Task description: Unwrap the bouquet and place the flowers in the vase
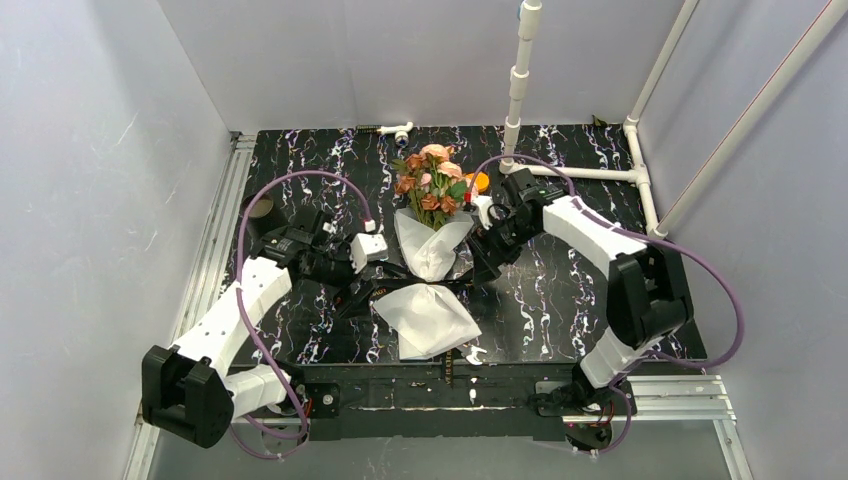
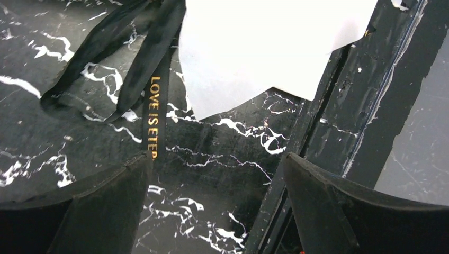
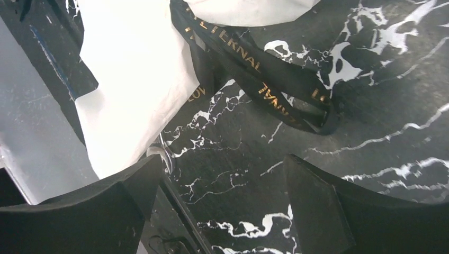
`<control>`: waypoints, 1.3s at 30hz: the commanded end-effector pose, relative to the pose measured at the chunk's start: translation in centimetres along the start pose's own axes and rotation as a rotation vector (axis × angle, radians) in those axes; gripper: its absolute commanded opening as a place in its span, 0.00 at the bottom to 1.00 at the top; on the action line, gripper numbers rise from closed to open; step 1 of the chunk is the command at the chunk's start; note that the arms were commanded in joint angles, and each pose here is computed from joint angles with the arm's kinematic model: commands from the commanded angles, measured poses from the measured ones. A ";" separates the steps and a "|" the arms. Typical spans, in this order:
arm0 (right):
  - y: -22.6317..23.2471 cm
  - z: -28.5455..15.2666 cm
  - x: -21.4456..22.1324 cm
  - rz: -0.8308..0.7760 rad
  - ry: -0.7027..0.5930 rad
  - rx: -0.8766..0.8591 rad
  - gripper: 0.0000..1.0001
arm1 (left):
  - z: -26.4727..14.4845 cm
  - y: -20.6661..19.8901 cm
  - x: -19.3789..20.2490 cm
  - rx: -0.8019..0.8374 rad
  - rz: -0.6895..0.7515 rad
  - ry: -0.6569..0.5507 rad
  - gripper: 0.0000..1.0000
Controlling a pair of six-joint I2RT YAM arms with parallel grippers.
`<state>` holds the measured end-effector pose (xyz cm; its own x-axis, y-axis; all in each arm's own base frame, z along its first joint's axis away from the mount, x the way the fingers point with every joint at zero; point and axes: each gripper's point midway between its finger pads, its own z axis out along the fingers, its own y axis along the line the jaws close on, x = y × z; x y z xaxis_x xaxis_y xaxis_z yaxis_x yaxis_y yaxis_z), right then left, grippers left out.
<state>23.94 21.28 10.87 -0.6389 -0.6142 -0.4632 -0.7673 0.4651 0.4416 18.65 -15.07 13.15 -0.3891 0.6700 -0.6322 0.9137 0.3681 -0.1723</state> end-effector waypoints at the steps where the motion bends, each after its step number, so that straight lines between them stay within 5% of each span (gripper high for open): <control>1: -0.2 2.1 -0.4 0.017 -0.028 -0.074 0.93 | 1.3 -1.1 0.0 0.071 0.121 -0.046 0.89; 9: -1.0 5.8 -1.0 0.031 0.019 -0.136 0.85 | 3.1 -2.1 1.1 0.078 0.218 -0.024 0.84; 20: -1.2 11.0 -7.4 0.047 -0.034 -0.244 0.76 | 4.3 -2.1 -3.5 0.027 0.465 -0.134 0.79; 26: -1.8 8.3 -11.6 0.047 -0.119 -0.207 0.81 | 6.2 -4.3 -7.1 0.068 0.680 -0.190 0.76; 33: -1.6 2.3 -7.5 0.205 -0.171 -0.118 0.85 | 9.0 -7.1 -8.7 0.142 0.894 -0.206 0.85; 39: 0.7 0.7 -2.2 0.305 -0.183 -0.056 0.83 | 11.5 -6.8 -8.9 0.126 0.861 -0.167 0.88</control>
<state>27.57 23.97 11.85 -0.8076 -0.3637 -0.4642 -0.5891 0.5353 0.6054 16.01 -29.43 10.79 0.4346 0.5793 -0.6896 0.8991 -0.3238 0.2947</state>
